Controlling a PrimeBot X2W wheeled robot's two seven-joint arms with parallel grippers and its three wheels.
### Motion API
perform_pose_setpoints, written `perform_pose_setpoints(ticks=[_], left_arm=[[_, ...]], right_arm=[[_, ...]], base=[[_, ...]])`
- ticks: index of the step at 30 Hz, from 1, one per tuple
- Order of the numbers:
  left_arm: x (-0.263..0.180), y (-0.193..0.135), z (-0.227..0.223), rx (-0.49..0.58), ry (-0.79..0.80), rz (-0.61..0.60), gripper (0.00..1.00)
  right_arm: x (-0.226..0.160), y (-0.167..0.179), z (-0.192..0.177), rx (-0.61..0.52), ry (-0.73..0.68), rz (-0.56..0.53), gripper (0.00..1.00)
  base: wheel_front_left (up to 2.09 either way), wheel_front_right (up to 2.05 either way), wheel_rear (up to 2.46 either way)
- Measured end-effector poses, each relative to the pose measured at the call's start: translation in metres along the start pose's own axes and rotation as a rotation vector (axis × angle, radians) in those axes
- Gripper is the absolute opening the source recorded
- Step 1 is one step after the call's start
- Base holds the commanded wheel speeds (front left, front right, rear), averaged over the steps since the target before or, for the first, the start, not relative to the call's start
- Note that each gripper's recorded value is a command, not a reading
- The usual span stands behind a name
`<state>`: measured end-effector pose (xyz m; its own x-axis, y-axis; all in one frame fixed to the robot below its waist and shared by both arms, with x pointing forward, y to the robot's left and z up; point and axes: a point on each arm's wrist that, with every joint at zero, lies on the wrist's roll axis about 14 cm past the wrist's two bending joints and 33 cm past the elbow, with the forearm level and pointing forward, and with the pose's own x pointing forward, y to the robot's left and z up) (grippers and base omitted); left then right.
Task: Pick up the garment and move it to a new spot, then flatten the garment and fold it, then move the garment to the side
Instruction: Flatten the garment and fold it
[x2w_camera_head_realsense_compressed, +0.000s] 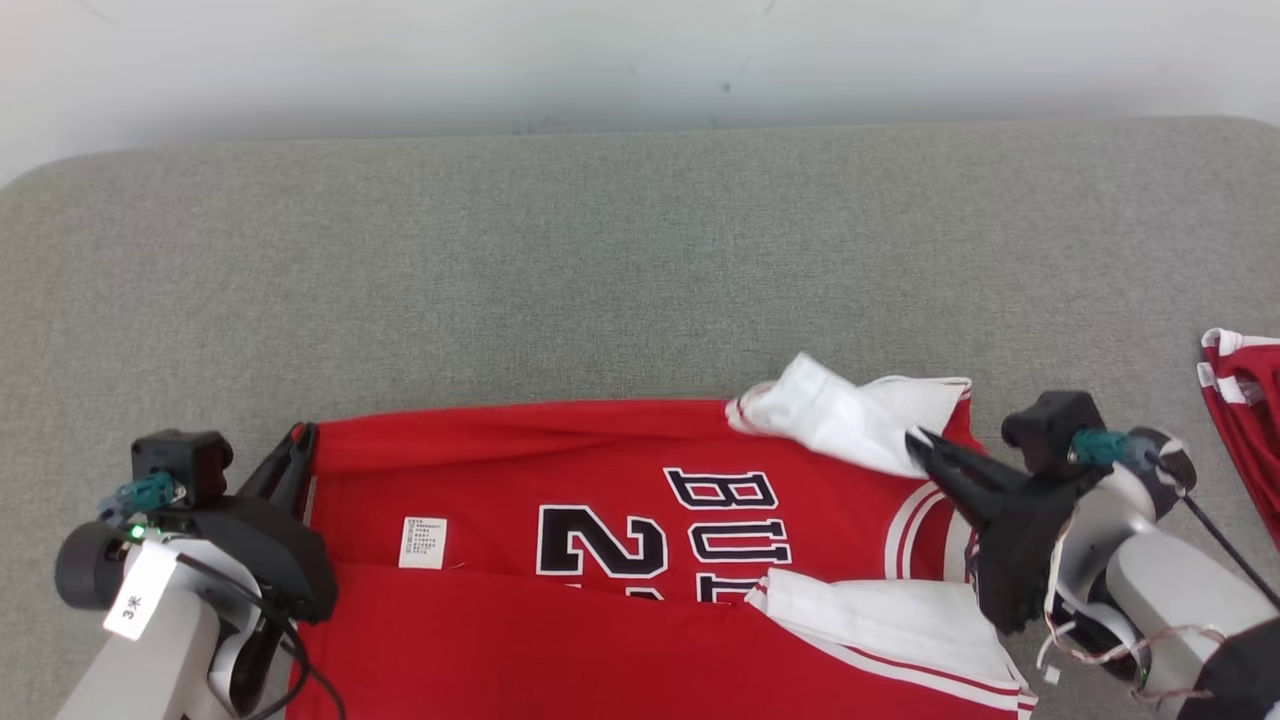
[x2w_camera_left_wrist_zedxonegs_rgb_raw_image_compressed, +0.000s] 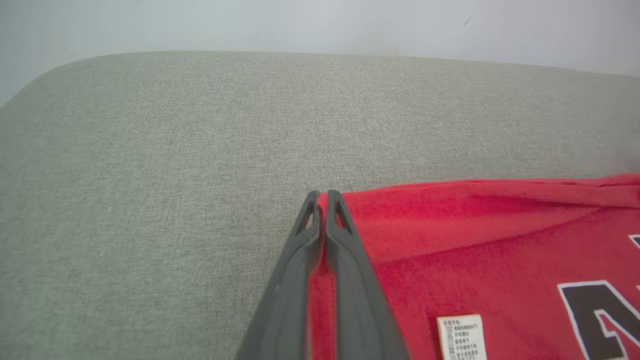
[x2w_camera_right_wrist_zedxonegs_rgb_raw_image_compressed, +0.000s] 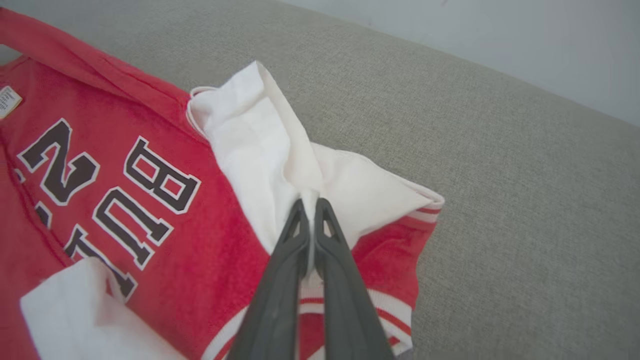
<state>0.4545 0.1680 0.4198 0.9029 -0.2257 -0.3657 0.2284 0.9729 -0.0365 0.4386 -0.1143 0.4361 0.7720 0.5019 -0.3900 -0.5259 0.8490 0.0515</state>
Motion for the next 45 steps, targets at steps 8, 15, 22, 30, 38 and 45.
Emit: perform_pose_setpoints(ticks=[8, 15, 22, 30, 38, 45], left_arm=[[0.001, -0.003, -0.003, -0.006, -0.005, -0.004, 0.0], [-0.002, -0.002, -0.014, -0.019, 0.008, 0.003, 0.0], [-0.006, 0.0, -0.017, -0.037, -0.008, 0.013, 0.0], [-0.009, 0.004, -0.017, -0.035, -0.033, 0.014, 0.0], [-0.011, 0.002, -0.026, -0.036, -0.021, 0.003, 0.0], [-0.012, 0.001, -0.027, -0.048, -0.03, -0.002, 0.0]], right_arm=[[-0.018, 0.016, -0.014, 0.025, 0.006, 0.029, 0.0], [-0.032, 0.024, -0.024, 0.065, 0.023, 0.025, 0.0], [-0.045, 0.03, -0.026, 0.128, 0.017, 0.006, 0.0], [-0.059, 0.037, -0.025, 0.197, 0.016, -0.007, 0.0], [-0.068, 0.047, -0.024, 0.256, 0.033, 0.006, 0.0], [-0.078, 0.05, -0.031, 0.301, 0.082, 0.002, 0.0]], base=[[0.0, 0.0, 0.0], [0.0, 0.0, 0.0], [0.0, 0.0, 0.0], [0.0, 0.0, 0.0], [0.0, 0.0, 0.0], [0.0, 0.0, 0.0]])
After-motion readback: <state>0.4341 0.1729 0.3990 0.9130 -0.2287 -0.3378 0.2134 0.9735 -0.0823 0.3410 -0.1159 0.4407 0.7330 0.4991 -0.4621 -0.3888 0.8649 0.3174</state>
